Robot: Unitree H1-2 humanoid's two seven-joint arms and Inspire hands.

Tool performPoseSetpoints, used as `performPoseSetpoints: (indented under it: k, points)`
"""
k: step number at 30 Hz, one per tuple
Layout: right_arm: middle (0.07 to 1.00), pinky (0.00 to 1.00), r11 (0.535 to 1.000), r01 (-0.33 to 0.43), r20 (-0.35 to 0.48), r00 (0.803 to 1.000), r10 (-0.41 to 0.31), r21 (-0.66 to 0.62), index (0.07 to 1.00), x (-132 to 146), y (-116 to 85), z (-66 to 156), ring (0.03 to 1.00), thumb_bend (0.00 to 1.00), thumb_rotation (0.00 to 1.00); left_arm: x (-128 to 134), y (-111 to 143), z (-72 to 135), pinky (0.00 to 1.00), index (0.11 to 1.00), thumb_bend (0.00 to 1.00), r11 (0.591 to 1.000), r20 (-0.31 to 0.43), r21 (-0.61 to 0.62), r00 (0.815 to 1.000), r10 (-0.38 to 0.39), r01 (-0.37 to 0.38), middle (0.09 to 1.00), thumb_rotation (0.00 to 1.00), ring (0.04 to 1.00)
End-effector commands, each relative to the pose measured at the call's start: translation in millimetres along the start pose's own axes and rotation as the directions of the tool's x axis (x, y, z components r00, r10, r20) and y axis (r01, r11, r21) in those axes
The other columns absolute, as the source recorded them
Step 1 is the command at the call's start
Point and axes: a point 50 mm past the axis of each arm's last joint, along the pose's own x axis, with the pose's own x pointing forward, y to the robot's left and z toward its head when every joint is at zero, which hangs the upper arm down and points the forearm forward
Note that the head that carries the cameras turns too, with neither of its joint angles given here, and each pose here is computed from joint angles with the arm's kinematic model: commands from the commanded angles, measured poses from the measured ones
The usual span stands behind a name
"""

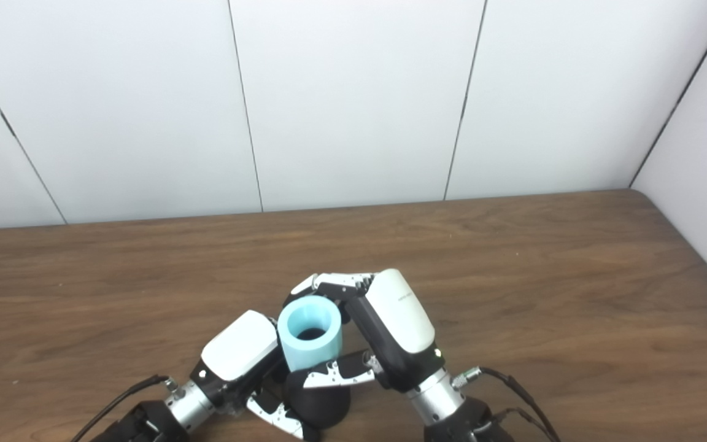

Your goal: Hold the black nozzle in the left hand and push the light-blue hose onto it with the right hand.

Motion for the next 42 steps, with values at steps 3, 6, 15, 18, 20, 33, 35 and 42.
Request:
performPoseSetpoints:
  k: [3, 6, 15, 18, 20, 33, 35, 42]
  points:
    - [0.469, 0.16, 0.998, -0.030, -0.027, 0.999, 0.029, -0.051, 0.504, -3.9, 3.0, -11.4, 0.377, 0.52, 0.00, -15.9, -33.0, 8.0, 0.18, 0.486, 0.52, 0.987, -0.018, 0.004, 0.987, -0.162, 0.162, 0.400, 0.00, 0.238]
    - [0.457, 0.20, 0.999, -0.023, -0.030, 0.999, 0.021, -0.046, 0.541, -4.4, 3.6, -13.4, 0.356, 0.51, 0.00, -15.9, -32.9, 7.8, 0.18, 0.488, 0.52, 0.986, -0.016, 0.008, 0.986, -0.165, 0.165, 0.386, 0.00, 0.245]
    - [0.629, 0.49, 0.989, -0.073, -0.099, 0.991, 0.086, 0.132, 0.612, -0.7, -1.0, -12.1, 0.593, 0.87, 0.20, -15.2, -33.4, 7.0, 0.19, 0.487, 0.52, 0.988, -0.014, 0.004, 0.988, -0.155, 0.155, 0.384, 0.00, 0.246]
    - [0.807, 0.66, 0.965, -0.108, -0.136, 0.980, 0.143, 0.239, 0.815, 1.3, -3.9, -10.3, 0.771, 0.99, 0.35, -14.9, -33.3, 7.1, 0.19, 0.489, 0.52, 0.987, -0.015, 0.006, 0.987, -0.160, 0.160, 0.385, 0.00, 0.254]
    - [0.939, 0.80, 0.953, -0.119, -0.146, 0.976, 0.164, 0.279, 0.940, 1.7, -5.4, -9.8, 0.900, 1.00, 0.41, -14.7, -33.4, 7.0, 0.20, 0.491, 0.52, 0.987, -0.016, 0.006, 0.986, -0.163, 0.163, 0.387, 0.00, 0.262]
    - [1.000, 1.00, 0.906, -0.178, -0.142, 0.958, 0.249, 0.385, 1.000, 3.4, -7.7, -11.3, 1.000, 1.00, 0.47, -14.1, -33.7, 6.7, 0.18, 0.489, 0.52, 0.987, -0.017, 0.008, 0.987, -0.159, 0.159, 0.384, 0.00, 0.241]
    - [1.000, 1.00, 0.892, -0.194, -0.141, 0.952, 0.272, 0.407, 1.000, 4.0, -7.8, -11.1, 1.000, 1.00, 0.46, -13.9, -33.7, 6.7, 0.17, 0.483, 0.52, 0.987, -0.019, 0.007, 0.987, -0.160, 0.160, 0.435, 0.00, 0.234]
    - [1.000, 1.00, 0.849, -0.164, -0.143, 0.953, 0.269, 0.502, 1.000, 0.3, -16.1, -14.6, 1.000, 1.00, 0.47, -13.0, -33.4, 8.0, 0.18, 0.487, 0.52, 0.987, -0.018, 0.006, 0.987, -0.158, 0.159, 0.383, 0.00, 0.238]
